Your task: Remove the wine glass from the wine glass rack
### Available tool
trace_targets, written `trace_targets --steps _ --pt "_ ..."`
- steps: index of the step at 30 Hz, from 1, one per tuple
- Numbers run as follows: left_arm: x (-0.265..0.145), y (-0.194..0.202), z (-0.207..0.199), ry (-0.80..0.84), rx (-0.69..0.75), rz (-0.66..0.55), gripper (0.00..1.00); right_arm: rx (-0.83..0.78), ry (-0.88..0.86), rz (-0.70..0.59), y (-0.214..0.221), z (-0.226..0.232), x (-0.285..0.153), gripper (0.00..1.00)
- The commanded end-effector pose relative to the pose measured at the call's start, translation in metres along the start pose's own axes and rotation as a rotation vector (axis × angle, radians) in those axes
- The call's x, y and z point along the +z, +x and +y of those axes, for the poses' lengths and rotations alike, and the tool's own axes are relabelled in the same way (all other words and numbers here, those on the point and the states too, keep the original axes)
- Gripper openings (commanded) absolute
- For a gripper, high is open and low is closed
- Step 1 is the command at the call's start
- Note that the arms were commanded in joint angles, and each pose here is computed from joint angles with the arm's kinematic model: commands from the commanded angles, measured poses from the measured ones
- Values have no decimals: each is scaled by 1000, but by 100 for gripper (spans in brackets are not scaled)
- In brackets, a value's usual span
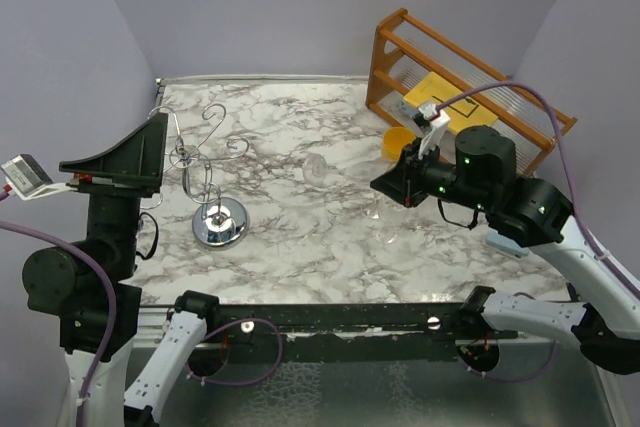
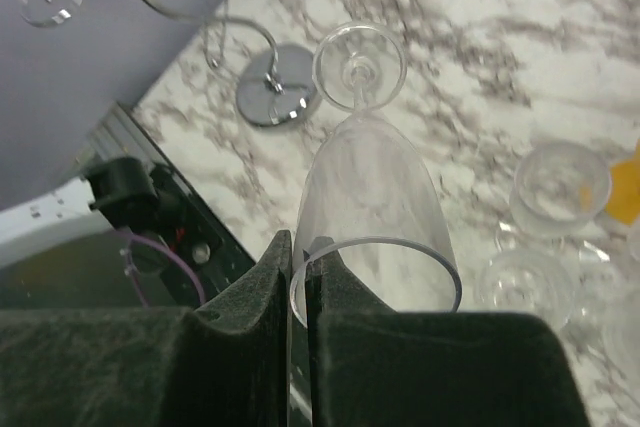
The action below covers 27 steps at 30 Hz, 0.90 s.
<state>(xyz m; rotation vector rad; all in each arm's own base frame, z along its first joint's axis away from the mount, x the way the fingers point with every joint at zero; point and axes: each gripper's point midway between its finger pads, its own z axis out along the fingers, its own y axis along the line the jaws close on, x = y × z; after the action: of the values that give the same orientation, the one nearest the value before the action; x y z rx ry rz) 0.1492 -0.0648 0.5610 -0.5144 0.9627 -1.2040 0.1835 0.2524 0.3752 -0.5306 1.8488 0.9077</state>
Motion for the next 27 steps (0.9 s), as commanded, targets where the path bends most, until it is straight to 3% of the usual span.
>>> trace_targets --steps 1,5,8,15,27 --pt "-6 -16 19 -94 169 -71 99 -15 78 314 55 -15 -13 1" --pt "-12 -24 15 -102 211 -89 99 -35 61 586 95 -18 3 1" --pt "-18 -30 10 -101 239 -108 99 -39 121 716 115 -31 8 1" --pt "-29 -42 3 -105 279 -148 99 -84 273 859 134 -61 17 1" --pt "-30 -42 3 -103 273 -147 99 -106 260 928 152 -67 37 4"
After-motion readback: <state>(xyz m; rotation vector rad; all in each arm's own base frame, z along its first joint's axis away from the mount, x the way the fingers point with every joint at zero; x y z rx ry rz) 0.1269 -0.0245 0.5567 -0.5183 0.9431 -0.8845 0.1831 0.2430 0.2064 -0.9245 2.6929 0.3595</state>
